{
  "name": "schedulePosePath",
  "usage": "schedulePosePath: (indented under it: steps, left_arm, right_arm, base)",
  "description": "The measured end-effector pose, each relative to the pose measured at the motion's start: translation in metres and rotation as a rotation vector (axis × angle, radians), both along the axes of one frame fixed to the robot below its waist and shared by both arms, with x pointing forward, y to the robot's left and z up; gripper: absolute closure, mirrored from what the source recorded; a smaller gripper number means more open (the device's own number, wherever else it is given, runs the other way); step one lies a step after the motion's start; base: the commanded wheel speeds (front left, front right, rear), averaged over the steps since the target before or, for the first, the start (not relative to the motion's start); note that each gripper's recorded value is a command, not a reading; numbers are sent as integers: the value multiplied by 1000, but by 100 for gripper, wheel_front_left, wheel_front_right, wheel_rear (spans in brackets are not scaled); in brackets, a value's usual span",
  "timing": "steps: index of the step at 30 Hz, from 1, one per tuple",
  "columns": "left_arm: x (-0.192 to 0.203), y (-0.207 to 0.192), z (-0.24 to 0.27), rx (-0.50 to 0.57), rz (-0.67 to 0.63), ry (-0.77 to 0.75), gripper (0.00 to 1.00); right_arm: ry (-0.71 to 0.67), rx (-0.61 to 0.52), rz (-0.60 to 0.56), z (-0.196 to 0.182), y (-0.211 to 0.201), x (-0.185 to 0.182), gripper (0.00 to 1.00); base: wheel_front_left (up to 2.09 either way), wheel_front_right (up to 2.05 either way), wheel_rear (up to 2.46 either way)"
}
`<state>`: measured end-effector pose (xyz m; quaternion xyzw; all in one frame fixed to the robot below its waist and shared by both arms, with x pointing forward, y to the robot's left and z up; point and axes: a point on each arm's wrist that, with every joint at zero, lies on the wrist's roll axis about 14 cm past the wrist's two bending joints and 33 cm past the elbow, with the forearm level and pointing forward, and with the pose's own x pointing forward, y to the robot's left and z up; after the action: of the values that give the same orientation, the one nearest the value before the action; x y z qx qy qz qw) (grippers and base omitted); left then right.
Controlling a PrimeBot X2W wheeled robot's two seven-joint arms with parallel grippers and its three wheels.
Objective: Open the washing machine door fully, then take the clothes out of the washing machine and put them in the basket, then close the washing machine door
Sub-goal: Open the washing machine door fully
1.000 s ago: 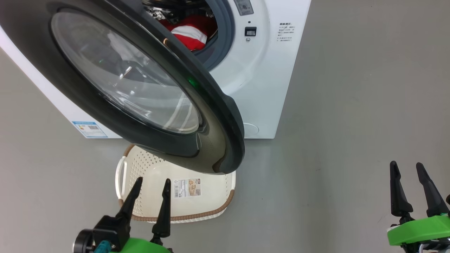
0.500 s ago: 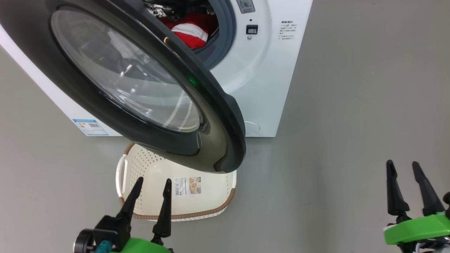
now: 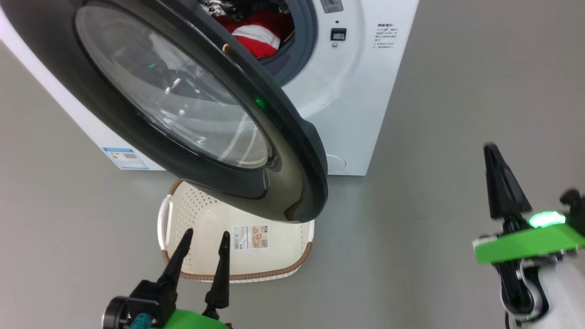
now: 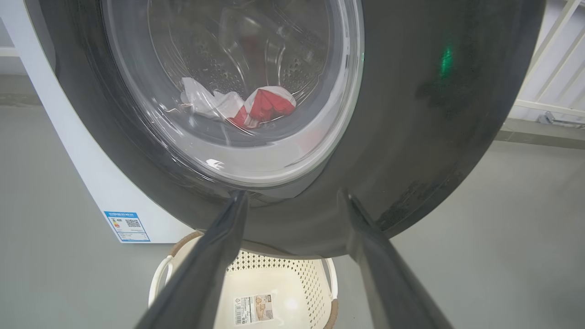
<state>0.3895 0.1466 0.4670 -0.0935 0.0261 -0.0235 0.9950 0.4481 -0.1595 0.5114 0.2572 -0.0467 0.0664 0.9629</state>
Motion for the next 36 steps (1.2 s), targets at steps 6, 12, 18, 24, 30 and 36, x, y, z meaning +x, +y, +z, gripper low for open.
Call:
schedulePosePath:
  steps: [6, 12, 18, 24, 30, 36]
  left_arm:
    - [-3, 0, -1, -4, 5, 5, 0]
    - [-6, 3, 0, -15, 20, 6, 0]
    - [-10, 7, -1, -19, 39, 12, 0]
    - [-12, 9, -6, -25, 48, 31, 0]
    - [-11, 11, -10, -35, 64, 44, 0]
    - [-12, 15, -9, -42, 82, 46, 0]
  right_arm:
    - [-81, 79, 127, 34, 34, 26, 100]
    - [-91, 134, 306, 50, 79, 41, 100]
    - [-23, 189, 484, 47, 121, 45, 100]
    - [101, 276, 641, 39, 154, 40, 100]
    - [260, 341, 787, 27, 179, 36, 100]
    - [410, 374, 927, 14, 200, 24, 100]
  base:
    - [0, 0, 0]
    - [0, 0, 0]
    - [0, 0, 0]
    - [0, 0, 0]
    - [0, 0, 0]
    - [0, 0, 0]
